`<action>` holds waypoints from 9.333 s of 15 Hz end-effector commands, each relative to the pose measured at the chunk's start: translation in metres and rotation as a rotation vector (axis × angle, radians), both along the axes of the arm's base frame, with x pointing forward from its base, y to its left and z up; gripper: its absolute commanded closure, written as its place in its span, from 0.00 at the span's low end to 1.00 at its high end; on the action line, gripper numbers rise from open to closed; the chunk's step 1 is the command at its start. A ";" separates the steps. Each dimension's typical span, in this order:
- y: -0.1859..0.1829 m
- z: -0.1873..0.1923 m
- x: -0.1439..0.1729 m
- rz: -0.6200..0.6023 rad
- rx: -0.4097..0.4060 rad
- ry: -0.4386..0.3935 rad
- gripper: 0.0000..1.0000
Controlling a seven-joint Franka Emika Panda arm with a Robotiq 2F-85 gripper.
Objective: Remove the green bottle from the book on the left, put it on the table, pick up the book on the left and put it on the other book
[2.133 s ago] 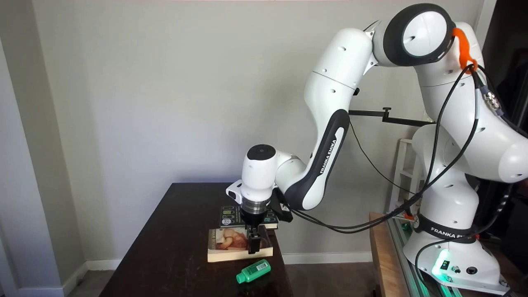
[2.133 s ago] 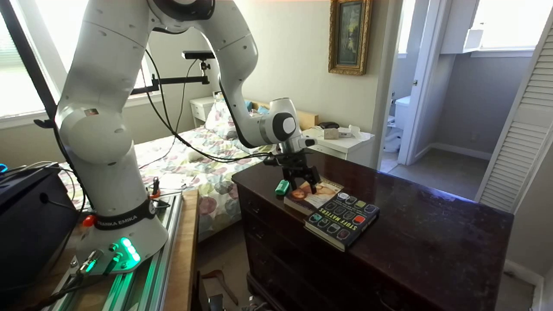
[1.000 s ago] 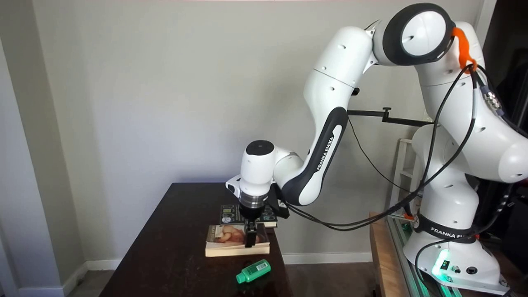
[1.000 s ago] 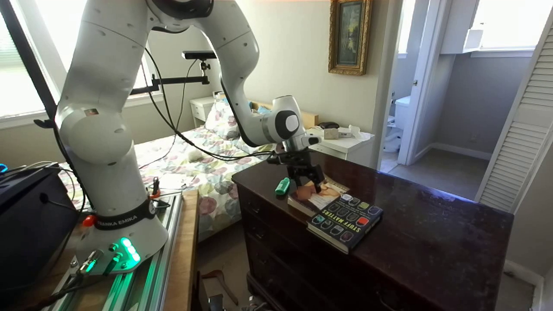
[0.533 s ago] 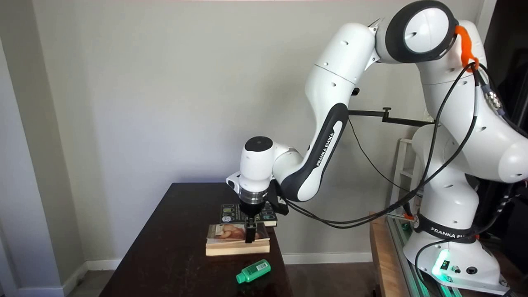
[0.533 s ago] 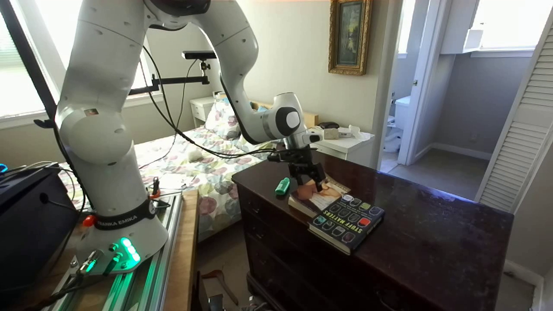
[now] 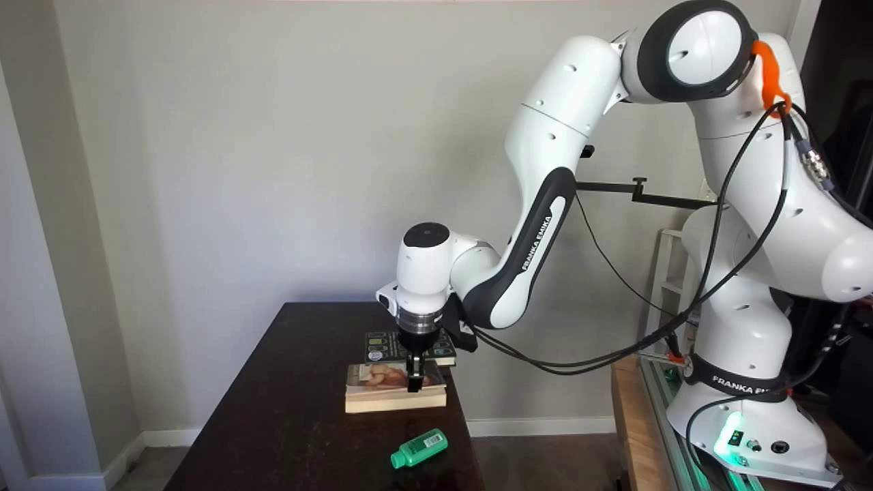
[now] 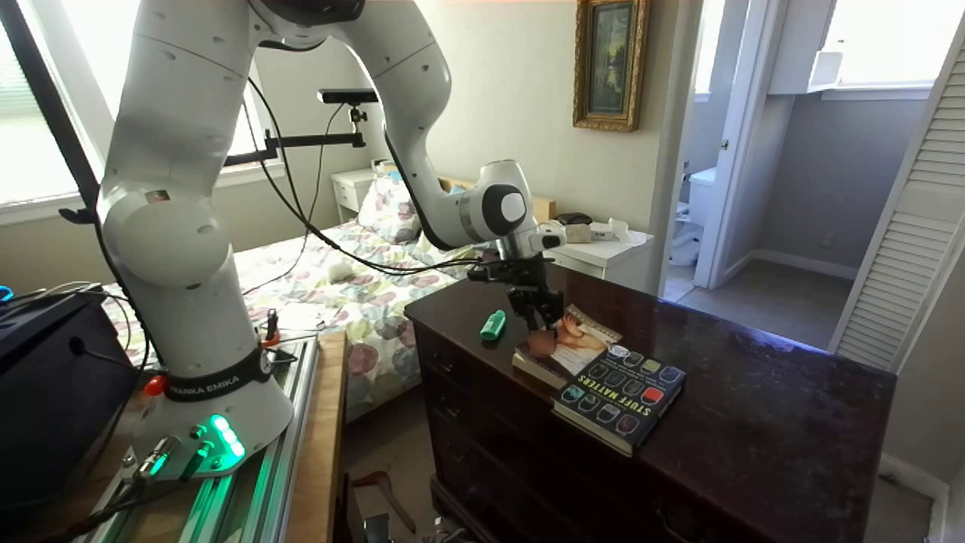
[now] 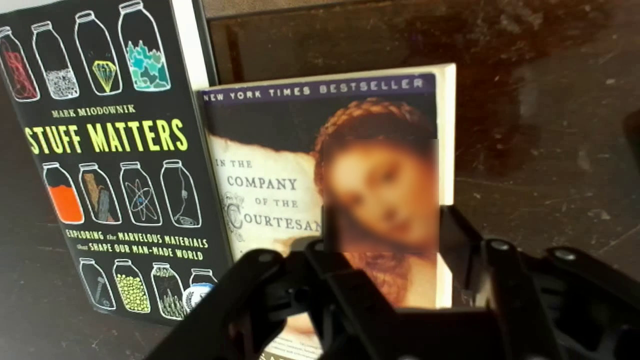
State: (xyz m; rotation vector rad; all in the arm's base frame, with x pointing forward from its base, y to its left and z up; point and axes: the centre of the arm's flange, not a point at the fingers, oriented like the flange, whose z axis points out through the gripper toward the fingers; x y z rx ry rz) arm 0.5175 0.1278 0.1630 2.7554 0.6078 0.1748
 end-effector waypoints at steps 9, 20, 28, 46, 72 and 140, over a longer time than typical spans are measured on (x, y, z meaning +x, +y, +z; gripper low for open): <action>0.001 0.005 0.001 -0.010 -0.011 -0.016 0.45; -0.001 -0.008 -0.002 0.050 -0.062 -0.027 0.00; -0.017 -0.017 -0.003 0.076 -0.149 -0.014 0.00; -0.018 -0.011 -0.018 0.161 -0.246 0.088 0.00; -0.028 -0.022 -0.025 0.160 -0.319 0.166 0.00; -0.018 -0.010 -0.011 0.112 -0.301 0.050 0.05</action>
